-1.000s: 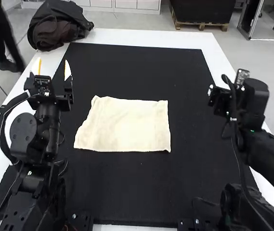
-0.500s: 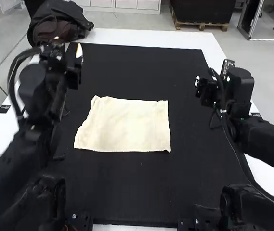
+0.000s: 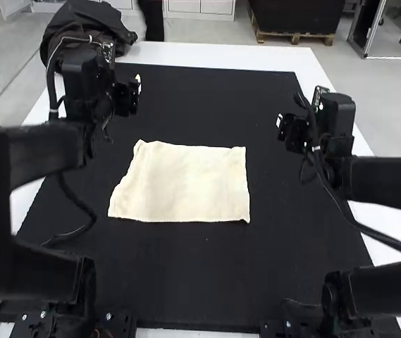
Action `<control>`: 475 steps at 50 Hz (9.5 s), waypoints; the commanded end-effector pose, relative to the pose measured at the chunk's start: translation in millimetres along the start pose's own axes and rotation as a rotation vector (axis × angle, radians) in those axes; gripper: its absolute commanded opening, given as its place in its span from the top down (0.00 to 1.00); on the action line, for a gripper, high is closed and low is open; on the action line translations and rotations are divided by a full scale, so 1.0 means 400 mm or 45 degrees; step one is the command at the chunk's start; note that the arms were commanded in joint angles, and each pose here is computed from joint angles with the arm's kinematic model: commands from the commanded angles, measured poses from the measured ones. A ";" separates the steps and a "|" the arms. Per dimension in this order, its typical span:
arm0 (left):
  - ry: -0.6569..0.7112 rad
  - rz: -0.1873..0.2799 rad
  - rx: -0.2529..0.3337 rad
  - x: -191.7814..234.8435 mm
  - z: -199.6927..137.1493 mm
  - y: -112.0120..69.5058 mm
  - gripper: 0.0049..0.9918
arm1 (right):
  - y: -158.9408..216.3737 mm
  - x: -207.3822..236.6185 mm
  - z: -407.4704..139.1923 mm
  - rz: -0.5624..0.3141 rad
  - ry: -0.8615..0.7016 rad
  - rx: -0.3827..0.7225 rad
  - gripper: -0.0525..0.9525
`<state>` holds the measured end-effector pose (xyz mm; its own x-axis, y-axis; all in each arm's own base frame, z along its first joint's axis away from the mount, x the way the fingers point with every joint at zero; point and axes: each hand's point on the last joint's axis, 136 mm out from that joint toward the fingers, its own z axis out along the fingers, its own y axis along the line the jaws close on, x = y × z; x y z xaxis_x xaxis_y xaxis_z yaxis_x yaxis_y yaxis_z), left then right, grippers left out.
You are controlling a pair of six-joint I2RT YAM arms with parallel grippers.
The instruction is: Fold the towel.
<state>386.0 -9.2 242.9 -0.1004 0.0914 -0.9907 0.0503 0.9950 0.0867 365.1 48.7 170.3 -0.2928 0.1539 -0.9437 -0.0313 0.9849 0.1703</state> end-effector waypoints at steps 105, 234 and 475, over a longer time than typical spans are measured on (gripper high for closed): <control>0.454 -0.296 0.291 0.310 0.376 -0.007 0.09 | 0.190 0.240 0.411 0.256 0.470 -0.364 0.04; 0.687 -0.480 0.370 0.539 0.274 -0.003 0.09 | 0.286 0.467 0.380 0.324 0.771 -0.429 0.95; 0.627 -0.346 0.380 0.405 0.021 -0.027 0.98 | 0.247 0.295 0.040 0.070 0.485 -0.491 0.96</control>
<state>382.3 -6.5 80.6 -0.6018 -0.1170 -0.7900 0.2198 0.9267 -0.3047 347.0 166.3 70.4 -0.6363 0.0931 -0.7658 -0.3437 0.8545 0.3894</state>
